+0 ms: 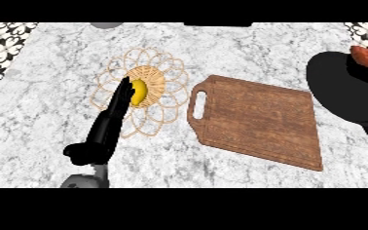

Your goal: Pick the sweet potato from the cutting board and place it in the pan

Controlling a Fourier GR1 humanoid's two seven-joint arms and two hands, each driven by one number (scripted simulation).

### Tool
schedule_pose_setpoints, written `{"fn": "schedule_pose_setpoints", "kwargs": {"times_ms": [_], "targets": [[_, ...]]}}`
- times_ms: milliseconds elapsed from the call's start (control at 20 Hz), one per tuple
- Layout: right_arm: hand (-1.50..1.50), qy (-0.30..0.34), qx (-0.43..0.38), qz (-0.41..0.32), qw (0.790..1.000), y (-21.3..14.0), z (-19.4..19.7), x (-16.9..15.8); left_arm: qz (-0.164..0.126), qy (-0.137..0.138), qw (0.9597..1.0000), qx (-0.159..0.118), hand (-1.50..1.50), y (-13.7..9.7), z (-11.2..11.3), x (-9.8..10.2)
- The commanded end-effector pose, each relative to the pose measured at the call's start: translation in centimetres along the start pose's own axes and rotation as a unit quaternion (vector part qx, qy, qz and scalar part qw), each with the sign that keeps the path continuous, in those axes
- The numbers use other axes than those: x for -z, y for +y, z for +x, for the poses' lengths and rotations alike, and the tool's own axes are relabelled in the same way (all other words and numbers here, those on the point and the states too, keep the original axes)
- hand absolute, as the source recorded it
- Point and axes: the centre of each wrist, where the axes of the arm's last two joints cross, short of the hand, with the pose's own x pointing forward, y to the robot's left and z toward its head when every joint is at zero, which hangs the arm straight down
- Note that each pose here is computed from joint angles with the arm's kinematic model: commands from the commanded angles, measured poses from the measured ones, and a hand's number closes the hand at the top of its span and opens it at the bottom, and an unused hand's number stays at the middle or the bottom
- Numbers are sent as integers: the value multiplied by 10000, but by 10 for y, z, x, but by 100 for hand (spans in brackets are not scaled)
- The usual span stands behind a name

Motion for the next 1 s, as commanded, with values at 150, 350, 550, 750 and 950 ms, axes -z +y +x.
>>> {"fn": "schedule_pose_setpoints", "kwargs": {"times_ms": [150,350,550,750,950], "targets": [[150,707,-116,827,9940,-18,-38,24,-151,-102,9998,-53,0,3,13,2],[-150,898,-720,2177,9692,-4,-45,9,-351,-92,9993,-98,0,-14,9,3],[-150,972,88,2636,9597,-1,-35,15,-367,-63,9993,-36,0,-5,2,-1],[-150,726,545,2256,9700,9,-28,7,-220,-102,9997,-14,0,0,6,4],[-150,565,1469,1540,9754,1,-37,10,-141,-46,9999,-25,0,8,12,0]]}}
